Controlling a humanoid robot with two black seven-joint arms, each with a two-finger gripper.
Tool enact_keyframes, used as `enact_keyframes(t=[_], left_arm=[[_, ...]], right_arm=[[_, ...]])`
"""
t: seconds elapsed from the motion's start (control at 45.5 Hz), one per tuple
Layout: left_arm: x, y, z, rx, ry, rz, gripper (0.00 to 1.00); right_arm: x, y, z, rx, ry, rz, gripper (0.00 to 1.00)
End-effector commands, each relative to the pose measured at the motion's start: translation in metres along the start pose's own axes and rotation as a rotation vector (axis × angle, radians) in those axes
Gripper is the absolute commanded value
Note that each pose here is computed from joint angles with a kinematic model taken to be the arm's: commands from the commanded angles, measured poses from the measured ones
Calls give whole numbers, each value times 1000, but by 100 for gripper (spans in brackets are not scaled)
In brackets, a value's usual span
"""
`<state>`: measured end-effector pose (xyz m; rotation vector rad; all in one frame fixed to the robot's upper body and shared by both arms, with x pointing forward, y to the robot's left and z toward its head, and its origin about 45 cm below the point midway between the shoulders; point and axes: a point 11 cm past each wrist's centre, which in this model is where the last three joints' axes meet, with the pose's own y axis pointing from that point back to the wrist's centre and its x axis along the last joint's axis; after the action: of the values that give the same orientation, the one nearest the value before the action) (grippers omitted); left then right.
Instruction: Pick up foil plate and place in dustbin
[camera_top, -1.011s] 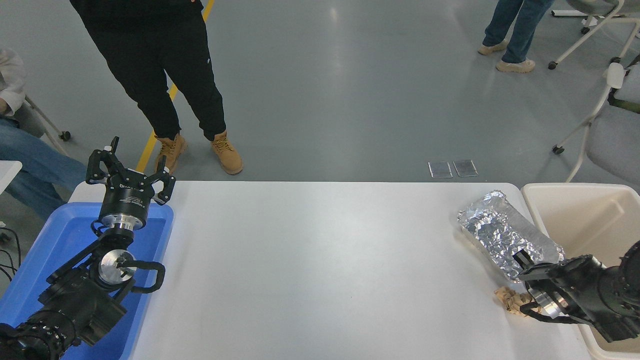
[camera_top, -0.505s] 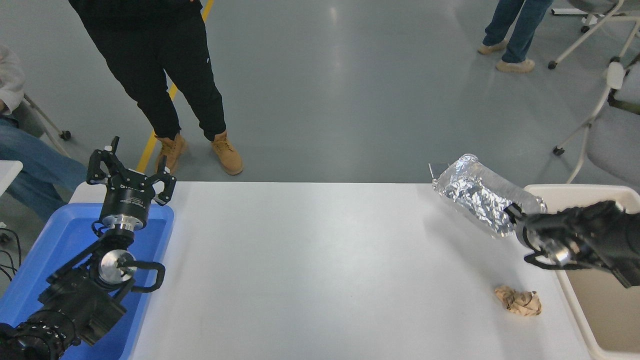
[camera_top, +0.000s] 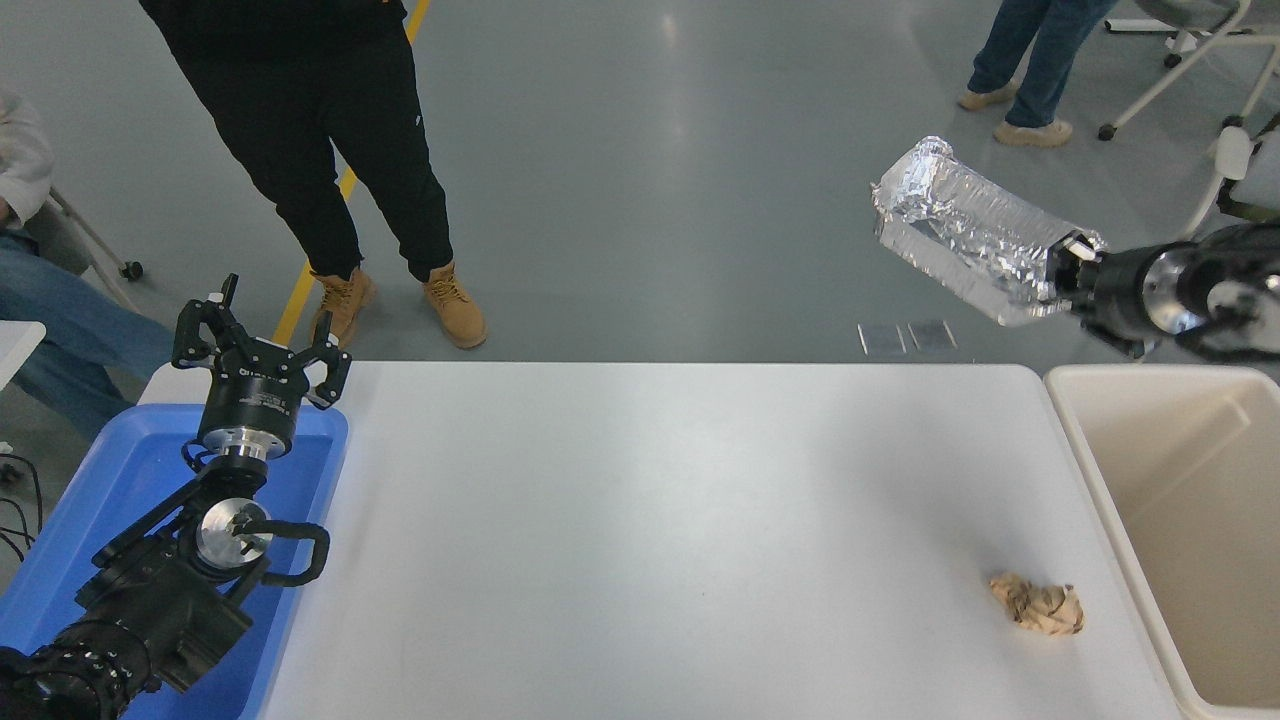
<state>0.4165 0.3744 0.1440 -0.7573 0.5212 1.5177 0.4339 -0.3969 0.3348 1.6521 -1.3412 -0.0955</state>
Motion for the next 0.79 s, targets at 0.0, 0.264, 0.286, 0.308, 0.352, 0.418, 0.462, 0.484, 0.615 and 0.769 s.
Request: enact_keyframes(t=[0.0,0.264,0.286,0.308,0.352,0.418,0.462,0.484,0.615,0.769], left_arm=[[0,0,0,0,-1,1,99],[0,0,0,0,0,0,99],[0,0,0,0,0,0,99],[0,0,0,0,0,0,99],[0,0,0,0,0,0,99],[0,0,0,0,0,0,99],[0,0,0,0,0,0,99],[0,0,0,0,0,0,99],[0,0,0,0,0,0,99],[0,0,0,0,-1,1,99]], right_arm=[[37,44,-35,84,17,44,0],[44,47,-38,80,35,65,0],[45,47,-38,80,35,69,0],[47,45,-36,73,34,76,0],[49,39,-27,54,30,85,0],[55,28,-8,14,18,105,0],[63,23,4,-9,4,130,0],[67,20,13,-28,0,142,0],[90,8,70,-133,-44,216,0],[107,2,136,-239,-144,288,0]])
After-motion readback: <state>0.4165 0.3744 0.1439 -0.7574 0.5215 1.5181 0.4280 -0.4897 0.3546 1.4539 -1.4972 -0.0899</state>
